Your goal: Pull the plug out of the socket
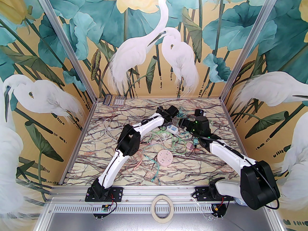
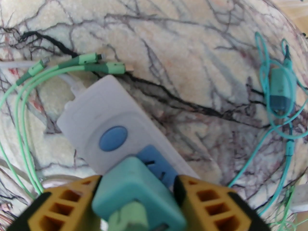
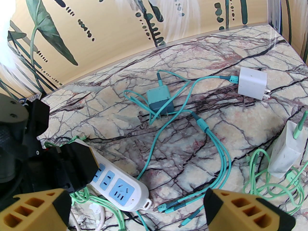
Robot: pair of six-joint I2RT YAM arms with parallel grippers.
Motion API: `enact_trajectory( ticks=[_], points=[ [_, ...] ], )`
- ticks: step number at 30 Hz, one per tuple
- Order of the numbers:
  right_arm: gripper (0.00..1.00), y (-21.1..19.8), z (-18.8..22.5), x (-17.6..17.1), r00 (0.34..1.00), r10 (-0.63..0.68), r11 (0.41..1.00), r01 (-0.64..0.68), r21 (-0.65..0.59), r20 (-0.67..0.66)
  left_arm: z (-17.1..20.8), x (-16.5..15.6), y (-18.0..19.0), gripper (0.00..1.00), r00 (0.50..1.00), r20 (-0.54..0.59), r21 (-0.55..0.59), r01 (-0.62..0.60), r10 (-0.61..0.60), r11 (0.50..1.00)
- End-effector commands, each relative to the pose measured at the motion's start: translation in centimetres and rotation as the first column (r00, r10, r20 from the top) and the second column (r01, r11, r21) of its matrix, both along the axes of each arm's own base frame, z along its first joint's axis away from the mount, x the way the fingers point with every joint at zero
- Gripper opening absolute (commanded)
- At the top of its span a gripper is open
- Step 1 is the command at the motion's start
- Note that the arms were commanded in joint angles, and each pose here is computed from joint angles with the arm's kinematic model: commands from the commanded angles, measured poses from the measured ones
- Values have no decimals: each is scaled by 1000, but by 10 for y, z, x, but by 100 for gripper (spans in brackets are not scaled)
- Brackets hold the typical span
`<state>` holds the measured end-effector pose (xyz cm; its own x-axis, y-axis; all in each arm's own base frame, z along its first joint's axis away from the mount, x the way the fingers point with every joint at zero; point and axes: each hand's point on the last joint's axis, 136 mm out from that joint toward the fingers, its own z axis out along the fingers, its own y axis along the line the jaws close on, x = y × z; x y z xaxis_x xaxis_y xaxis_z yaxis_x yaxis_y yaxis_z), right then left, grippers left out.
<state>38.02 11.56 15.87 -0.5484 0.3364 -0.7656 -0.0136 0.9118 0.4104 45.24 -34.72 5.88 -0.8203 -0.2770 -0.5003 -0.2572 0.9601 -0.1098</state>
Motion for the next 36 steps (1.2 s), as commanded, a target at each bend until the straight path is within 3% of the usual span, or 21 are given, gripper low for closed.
enact_trajectory(
  ticks=[1,8,16,20,23,28,36],
  points=[
    [99,9,1,0,999,37,999,-37,-4,15,13,5,4,48,1000,17,9,9,-10,1000],
    [99,19,-3,1,997,72,997,-72,-16,2,13,9,-1,42,981,10,13,194,-194,981],
    [99,23,-7,2,996,83,996,-84,-16,-8,17,-1,10,41,898,-37,136,438,-438,888],
    [99,22,-8,2,997,81,997,-81,-17,-9,29,0,16,57,908,-25,58,420,-419,906],
    [99,23,-10,2,997,82,996,-82,-19,-12,41,4,9,63,921,7,-2,389,-389,921],
    [99,23,-12,3,996,82,996,-83,-21,-18,46,15,5,63,943,28,-16,333,-333,943],
    [99,25,-14,3,996,87,996,-88,-20,-26,18,15,2,54,957,-39,-40,285,-287,958]
  ],
)
